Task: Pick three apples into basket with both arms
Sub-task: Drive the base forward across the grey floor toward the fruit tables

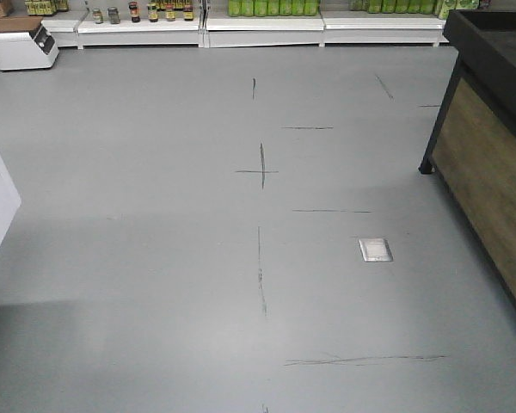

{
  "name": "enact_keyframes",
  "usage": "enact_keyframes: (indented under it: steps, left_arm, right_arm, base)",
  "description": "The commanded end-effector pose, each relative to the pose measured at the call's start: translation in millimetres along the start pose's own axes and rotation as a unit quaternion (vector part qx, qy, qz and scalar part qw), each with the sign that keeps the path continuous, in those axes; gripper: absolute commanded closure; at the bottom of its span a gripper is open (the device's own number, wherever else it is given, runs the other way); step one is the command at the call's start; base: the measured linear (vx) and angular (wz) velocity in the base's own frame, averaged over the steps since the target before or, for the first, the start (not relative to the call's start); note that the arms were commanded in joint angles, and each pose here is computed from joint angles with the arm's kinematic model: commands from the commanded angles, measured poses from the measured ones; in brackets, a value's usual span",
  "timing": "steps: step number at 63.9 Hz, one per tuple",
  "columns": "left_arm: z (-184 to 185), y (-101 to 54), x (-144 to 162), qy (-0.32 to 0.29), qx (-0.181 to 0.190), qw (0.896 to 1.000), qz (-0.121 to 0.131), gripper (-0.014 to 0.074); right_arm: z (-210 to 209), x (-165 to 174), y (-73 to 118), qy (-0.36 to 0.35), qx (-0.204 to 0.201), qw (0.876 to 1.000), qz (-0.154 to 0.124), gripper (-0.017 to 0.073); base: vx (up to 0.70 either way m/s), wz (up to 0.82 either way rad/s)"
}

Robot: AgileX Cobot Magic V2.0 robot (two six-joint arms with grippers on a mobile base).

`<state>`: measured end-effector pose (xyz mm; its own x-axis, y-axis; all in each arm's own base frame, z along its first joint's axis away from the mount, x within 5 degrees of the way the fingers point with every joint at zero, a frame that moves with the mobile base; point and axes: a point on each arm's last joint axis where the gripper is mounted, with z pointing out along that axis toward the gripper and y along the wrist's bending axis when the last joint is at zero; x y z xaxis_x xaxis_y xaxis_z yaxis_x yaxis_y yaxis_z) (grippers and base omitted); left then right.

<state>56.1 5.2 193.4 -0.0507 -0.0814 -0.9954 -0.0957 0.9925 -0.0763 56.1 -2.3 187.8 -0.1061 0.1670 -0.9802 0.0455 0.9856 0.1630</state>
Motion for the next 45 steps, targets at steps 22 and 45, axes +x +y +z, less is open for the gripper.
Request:
enact_keyframes:
  steps: [22, 45]
  left_arm:
    - [0.0, -0.5, 0.3, -0.031, 0.007, 0.999, -0.004, 0.06]
    - [0.0, -0.5, 0.3, -0.031, 0.007, 0.999, -0.004, 0.06]
  right_arm:
    - [-0.2, -4.6, 1.3, -0.035, -0.008, 0.999, -0.007, 0.0564]
    - [-0.2, -4.6, 1.3, -0.035, -0.008, 0.999, -0.007, 0.0564]
  base:
    - [0.0, 0.0]
    - [0.03, 0.05]
